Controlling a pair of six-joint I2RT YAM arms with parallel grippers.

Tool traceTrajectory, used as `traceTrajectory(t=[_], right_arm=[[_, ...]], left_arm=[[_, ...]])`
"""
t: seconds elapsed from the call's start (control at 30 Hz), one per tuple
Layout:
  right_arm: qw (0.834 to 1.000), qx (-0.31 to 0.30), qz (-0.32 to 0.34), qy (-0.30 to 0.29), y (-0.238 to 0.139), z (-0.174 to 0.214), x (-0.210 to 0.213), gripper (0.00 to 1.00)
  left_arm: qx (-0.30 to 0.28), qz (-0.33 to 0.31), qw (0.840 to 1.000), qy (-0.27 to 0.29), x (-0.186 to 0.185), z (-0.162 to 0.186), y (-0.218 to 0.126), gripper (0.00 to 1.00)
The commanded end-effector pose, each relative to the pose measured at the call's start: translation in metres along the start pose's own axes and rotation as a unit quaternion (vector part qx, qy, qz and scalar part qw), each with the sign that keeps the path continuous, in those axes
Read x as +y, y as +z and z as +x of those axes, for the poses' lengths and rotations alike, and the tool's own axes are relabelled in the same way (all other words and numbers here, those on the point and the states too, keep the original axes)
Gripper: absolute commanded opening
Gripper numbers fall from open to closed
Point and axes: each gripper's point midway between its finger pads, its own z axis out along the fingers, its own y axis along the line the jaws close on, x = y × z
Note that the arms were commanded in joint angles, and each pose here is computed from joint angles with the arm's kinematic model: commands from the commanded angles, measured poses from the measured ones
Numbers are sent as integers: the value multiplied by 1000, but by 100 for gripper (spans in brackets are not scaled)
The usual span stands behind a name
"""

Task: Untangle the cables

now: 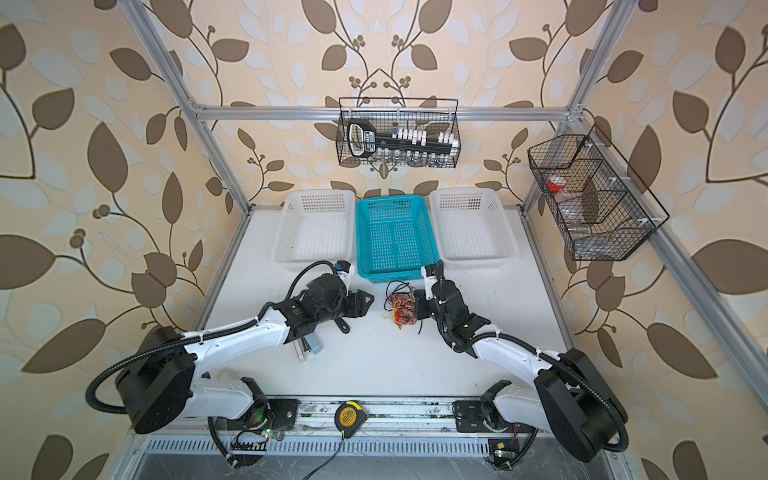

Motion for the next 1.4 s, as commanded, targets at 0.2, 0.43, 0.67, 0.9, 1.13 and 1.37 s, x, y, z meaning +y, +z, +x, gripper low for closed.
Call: traceTrajectory(t=[0.2,0.43,0.67,0.9,1.13,1.37], right_arm=[[999,27,-23,-30,5,5,12,10],[998,17,-51,-36,-6,-8,26,34],[995,7,-74,-62,-27,-20,39,43],[998,19,-35,-42,-28,-16,26,44],[999,34,6,5,-25,-11,1,44],[999,52,8,2,-27,-6,0,43]], left_arm=[[-9,48,999,-5,-25,-11,23,66],[3,50,999,-2,-26,-7,29,67],[5,54,999,0,-28,-5,28,67],[21,75,994,75,-57,4,21,66],[31,70,983,165,-76,16,13,63],[38,68,982,170,-79,18,19,61]])
